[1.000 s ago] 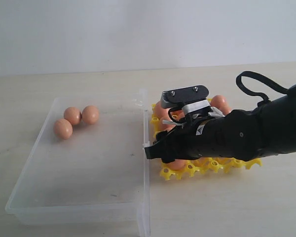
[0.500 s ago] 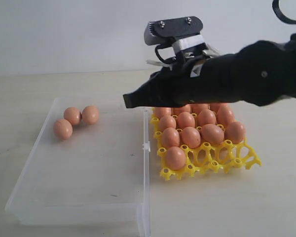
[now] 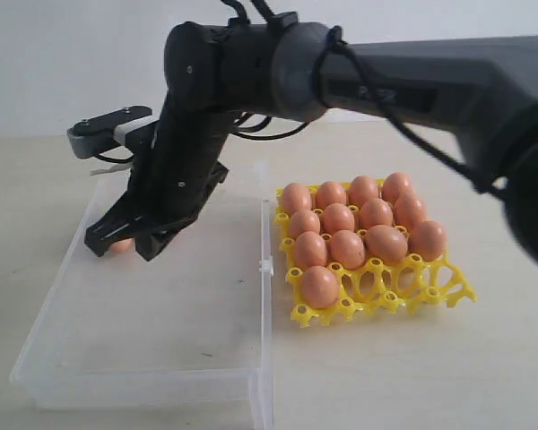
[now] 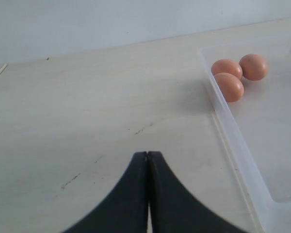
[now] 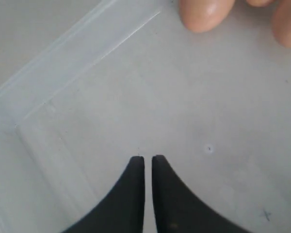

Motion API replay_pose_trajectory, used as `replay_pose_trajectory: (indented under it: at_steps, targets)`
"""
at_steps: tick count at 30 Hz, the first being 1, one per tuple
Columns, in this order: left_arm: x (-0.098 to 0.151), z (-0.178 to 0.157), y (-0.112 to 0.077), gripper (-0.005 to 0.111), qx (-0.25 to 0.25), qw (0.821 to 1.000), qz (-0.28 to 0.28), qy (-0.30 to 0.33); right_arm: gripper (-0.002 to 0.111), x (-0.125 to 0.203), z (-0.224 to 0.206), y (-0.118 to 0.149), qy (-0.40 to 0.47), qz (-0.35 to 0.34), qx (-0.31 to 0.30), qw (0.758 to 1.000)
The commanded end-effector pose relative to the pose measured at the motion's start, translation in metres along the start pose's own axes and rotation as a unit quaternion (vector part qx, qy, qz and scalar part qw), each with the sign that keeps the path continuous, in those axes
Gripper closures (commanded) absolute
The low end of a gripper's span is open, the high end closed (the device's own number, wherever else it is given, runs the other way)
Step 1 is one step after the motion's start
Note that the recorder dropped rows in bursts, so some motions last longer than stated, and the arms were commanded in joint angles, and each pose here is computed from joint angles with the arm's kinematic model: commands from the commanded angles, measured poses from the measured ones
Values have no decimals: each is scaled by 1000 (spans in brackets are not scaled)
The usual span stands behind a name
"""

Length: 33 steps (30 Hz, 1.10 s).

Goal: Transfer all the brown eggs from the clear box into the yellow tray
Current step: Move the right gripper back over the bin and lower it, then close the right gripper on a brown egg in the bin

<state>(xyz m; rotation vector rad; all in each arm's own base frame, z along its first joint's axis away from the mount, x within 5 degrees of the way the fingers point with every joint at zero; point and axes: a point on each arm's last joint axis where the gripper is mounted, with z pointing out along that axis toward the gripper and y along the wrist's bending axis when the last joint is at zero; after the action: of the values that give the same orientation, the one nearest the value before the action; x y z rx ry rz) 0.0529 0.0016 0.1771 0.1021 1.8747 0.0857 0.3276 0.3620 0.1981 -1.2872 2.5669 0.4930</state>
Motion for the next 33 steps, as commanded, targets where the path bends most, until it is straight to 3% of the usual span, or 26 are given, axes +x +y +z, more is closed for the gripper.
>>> replay_pose_trajectory:
  at_steps: [1, 3, 7, 12, 33]
  targets:
    - [-2, -1, 0, 107, 3, 1000, -3, -8, 74, -28, 11, -2, -20, 7, 19, 1000]
    - [-2, -1, 0, 107, 3, 1000, -3, -8, 62, -35, 20, -6, -37, 29, 24, 999]
    - [-2, -1, 0, 107, 3, 1000, -3, -8, 55, -40, 32, -11, -67, 44, 29, 996]
    - [-2, -1, 0, 107, 3, 1000, -3, -8, 55, -53, 34, -18, -144, 57, 55, 986]
    - [-2, -1, 0, 107, 3, 1000, -3, -8, 55, -51, 72, -28, -163, 58, 66, 983]
